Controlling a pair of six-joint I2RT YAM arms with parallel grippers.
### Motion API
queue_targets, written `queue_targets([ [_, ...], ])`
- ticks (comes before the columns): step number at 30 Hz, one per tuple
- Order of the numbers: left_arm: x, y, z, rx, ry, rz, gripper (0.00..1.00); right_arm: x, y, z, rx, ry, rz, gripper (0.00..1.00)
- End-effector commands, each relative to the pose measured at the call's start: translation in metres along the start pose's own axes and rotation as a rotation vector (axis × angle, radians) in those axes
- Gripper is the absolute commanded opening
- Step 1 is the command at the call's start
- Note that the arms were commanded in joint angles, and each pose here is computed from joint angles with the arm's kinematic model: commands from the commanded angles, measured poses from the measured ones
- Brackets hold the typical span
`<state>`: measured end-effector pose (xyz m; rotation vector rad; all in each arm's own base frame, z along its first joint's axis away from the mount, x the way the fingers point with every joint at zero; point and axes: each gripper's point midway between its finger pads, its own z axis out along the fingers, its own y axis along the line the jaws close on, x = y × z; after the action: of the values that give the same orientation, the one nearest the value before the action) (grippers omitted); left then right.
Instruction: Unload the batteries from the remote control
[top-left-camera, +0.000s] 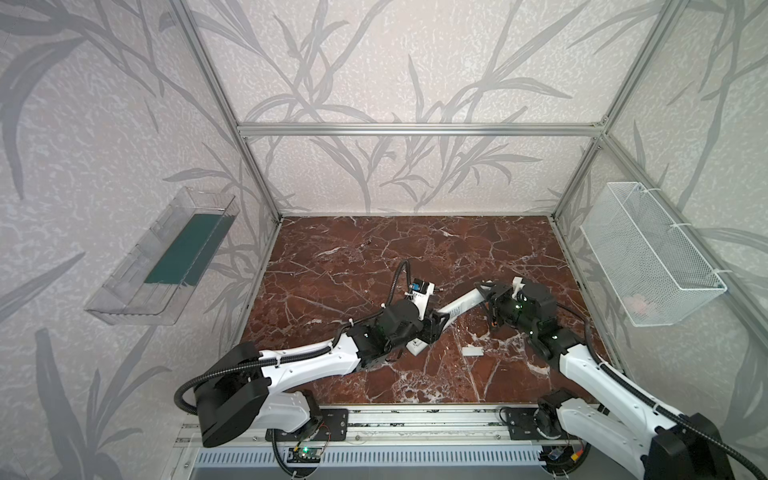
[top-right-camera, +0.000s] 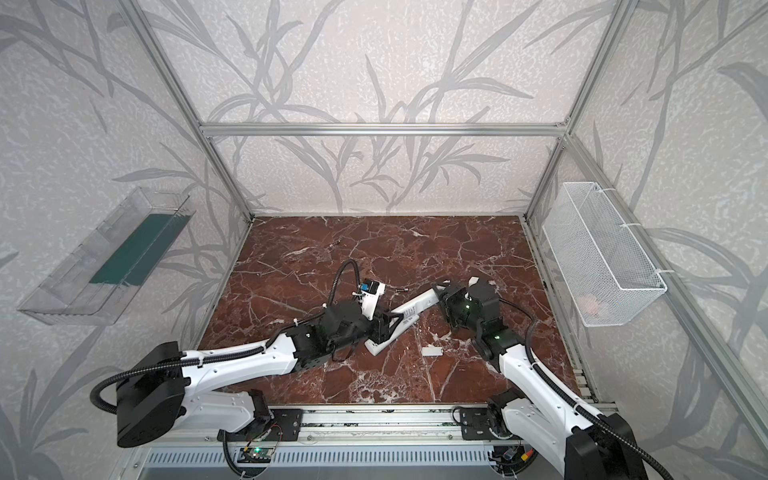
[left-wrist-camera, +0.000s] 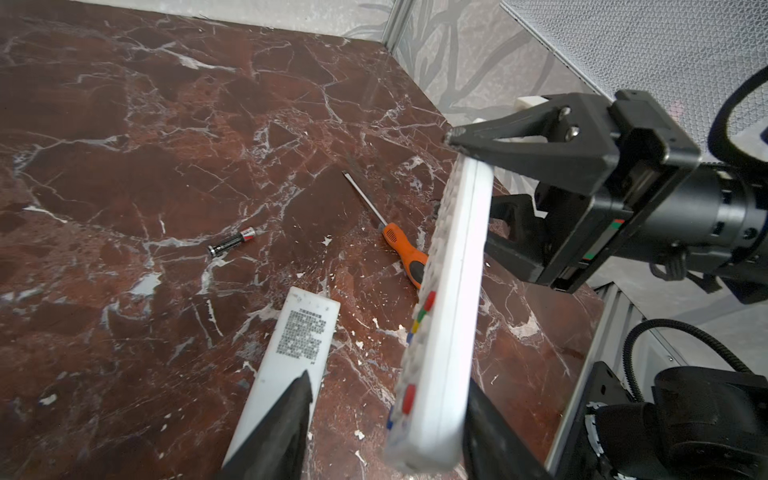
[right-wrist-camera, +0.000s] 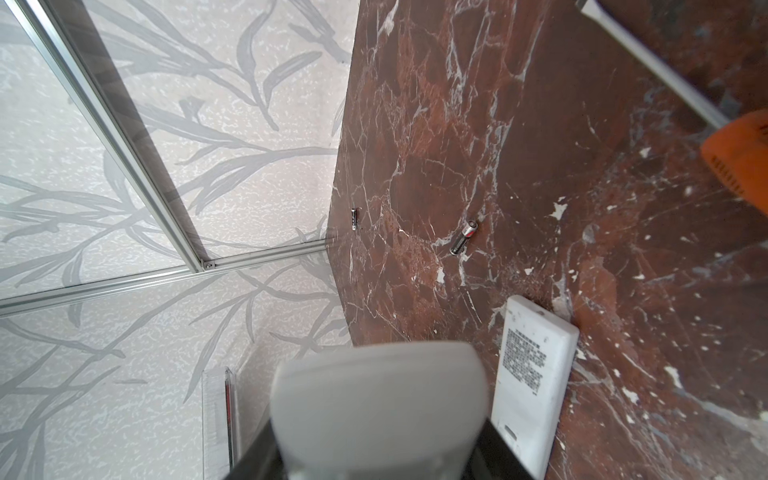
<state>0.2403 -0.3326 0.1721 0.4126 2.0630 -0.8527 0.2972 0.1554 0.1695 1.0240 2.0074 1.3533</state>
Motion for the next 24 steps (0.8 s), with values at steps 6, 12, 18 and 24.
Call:
queue_targets([
  [6, -0.018, -0.009, 0.011, 0.027, -0.039, -0.015, 0.45, 0.009, 0.012, 0.0, -0.054, 0.05, -0.018, 0.32],
  [12, -0.018, -0.024, 0.015, 0.109, -0.036, -0.016, 0.18, 0.01, 0.009, 0.001, -0.052, 0.054, -0.013, 0.34],
  [18, -0.016, -0.017, 0.007, 0.073, -0.018, -0.005, 0.0, 0.008, 0.005, 0.001, -0.041, 0.038, -0.021, 0.49],
  [24, -0.014, 0.015, -0.006, -0.021, 0.09, -0.047, 0.0, 0.012, -0.014, -0.005, 0.039, 0.073, -0.069, 0.83],
])
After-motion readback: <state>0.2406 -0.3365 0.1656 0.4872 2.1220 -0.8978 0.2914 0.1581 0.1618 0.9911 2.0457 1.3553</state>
